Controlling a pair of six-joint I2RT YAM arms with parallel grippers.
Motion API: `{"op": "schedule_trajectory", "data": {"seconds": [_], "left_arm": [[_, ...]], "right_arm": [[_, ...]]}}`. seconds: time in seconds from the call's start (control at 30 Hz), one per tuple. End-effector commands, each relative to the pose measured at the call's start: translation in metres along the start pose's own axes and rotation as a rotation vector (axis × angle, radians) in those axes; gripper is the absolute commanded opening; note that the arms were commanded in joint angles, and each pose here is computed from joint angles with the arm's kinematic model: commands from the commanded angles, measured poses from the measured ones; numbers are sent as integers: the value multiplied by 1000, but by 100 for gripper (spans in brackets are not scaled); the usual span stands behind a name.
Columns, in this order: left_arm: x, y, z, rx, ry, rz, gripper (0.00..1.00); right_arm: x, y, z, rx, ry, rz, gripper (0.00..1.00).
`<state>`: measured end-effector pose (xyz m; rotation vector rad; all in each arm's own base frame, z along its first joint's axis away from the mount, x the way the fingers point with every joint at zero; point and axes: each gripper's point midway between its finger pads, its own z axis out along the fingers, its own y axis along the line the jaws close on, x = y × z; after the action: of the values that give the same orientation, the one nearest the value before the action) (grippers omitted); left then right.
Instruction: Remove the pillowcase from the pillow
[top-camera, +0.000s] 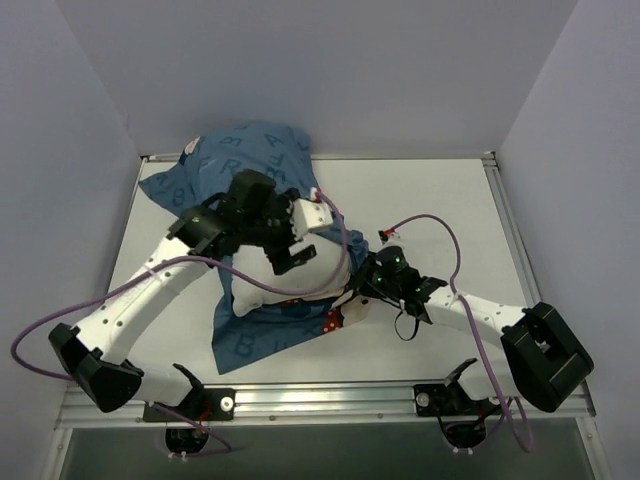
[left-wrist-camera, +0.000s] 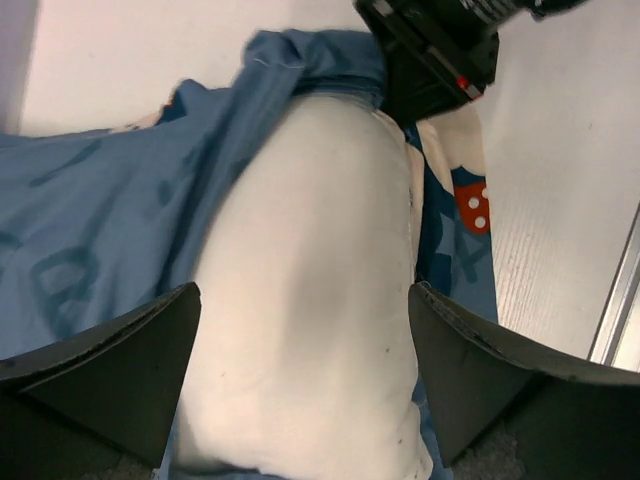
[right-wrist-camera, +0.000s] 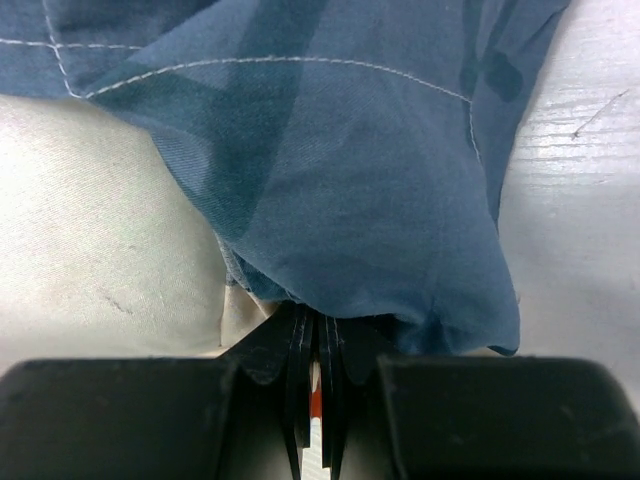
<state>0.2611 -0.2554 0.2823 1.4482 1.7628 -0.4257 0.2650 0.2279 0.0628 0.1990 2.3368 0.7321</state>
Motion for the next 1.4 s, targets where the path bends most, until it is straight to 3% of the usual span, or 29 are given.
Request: {"op": "schedule_trajectory", "data": {"seconds": [0.0, 0.13, 0.2, 0.3, 0.33, 0.37, 0.4, 0.43, 0.57, 0.63, 0.73, 0.8, 0.83, 0.9, 1.0, 1.07, 1.2, 1.3, 1.33, 1.37], "left_arm": [[45, -11, 60, -54, 259, 126, 94], [70, -20, 103, -149, 377, 319, 94], [77, -23, 115, -151, 380, 341, 94], [95, -4, 126, -269, 413, 394, 94], [101, 9, 122, -323, 445, 423, 90], [103, 14, 122, -347, 445, 422, 61], [103, 17, 119, -364, 446, 406, 25], [107, 20, 113, -370, 465, 393, 2], [122, 12, 86, -321, 490, 382, 2], [152, 4, 73, -260, 566, 373, 2], [175, -14, 44, -98, 590, 318, 2], [160, -26, 28, -6, 511, 297, 2], [164, -39, 14, 70, 530, 286, 2], [146, -53, 0, 165, 438, 239, 2], [99, -39, -20, 128, 268, 93, 2], [46, -10, -36, 34, 112, 7, 2], [-53, 48, -75, -116, -235, -355, 2], [-101, 76, -95, -114, -420, -536, 2], [-107, 84, -95, -117, -444, -569, 2], [-111, 91, -89, -112, -454, -598, 2]], "right_arm": [[-5, 8, -1, -50, -16, 31, 0], [-6, 8, -1, -49, -16, 42, 0], [-7, 7, -2, -41, -14, 39, 0], [-13, 7, -5, -33, -29, 41, 0], [-15, 7, -8, -33, -38, 42, 0], [-18, 5, -9, -22, -49, 43, 0], [-21, -2, -10, 4, -54, 50, 0], [-25, -7, -13, 19, -66, 51, 0], [-46, -47, -23, 141, -117, 99, 0], [-64, -74, -30, 198, -158, 129, 0], [-84, -96, -32, 240, -204, 160, 0], [-99, -97, -27, 243, -217, 141, 0], [-106, -94, -26, 240, -224, 133, 0], [-118, -89, -18, 231, -229, 115, 0], [-119, -88, -1, 214, -200, 103, 0], [-118, -73, 7, 140, -179, 91, 0], [-122, -42, 5, 65, -175, -5, 0], [-154, 0, -21, -4, -225, -122, 25], [-164, 12, -31, -17, -245, -152, 46], [-182, 26, -49, 4, -288, -177, 56]]}}
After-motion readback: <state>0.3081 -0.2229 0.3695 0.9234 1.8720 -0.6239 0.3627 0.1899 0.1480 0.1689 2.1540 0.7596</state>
